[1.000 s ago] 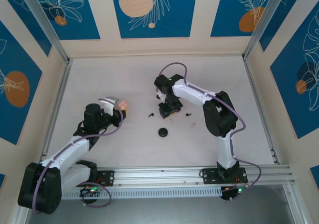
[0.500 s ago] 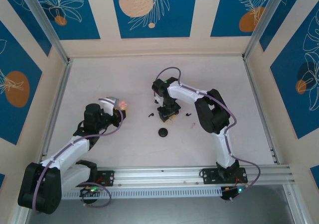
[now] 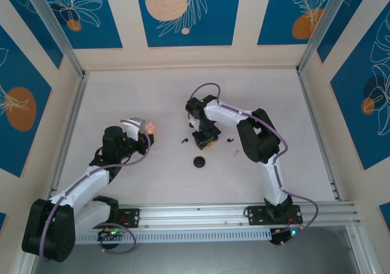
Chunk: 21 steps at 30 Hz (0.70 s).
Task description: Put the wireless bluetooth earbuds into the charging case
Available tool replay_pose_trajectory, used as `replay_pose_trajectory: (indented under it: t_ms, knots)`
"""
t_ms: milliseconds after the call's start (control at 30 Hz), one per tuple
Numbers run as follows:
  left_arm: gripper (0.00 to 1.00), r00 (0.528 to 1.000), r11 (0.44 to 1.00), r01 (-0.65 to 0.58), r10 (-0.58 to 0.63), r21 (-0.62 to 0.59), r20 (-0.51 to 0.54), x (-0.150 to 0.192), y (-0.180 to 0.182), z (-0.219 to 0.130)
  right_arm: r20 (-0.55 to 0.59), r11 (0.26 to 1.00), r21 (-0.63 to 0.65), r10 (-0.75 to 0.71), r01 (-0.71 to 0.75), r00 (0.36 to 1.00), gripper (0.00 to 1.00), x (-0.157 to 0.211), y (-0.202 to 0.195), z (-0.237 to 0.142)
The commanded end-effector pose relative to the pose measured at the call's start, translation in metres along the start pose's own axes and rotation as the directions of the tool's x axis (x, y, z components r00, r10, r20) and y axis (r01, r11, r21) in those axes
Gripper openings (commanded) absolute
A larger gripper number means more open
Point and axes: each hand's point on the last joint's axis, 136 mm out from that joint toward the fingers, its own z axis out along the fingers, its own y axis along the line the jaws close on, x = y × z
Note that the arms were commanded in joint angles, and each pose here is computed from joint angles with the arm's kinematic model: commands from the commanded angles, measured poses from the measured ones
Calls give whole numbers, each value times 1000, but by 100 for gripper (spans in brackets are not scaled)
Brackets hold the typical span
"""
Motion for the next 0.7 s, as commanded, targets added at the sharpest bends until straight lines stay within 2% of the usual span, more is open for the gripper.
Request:
replay_pose_trajectory:
  t_ms: [0, 567, 667]
  knots:
    - [16, 1000, 1000, -11, 11, 14, 23, -13, -2, -2, -30, 1000, 6, -10, 11, 1000, 33, 4, 1, 5]
    - [16, 1000, 1000, -12, 11, 15, 20, -12, -2, -2, -60, 1000, 11, -8, 9, 998, 35, 9, 2, 13]
    - [16, 1000, 1000, -11, 11, 13, 20, -12, -2, -2, -60, 1000, 11, -10, 11, 998, 32, 9, 2, 12]
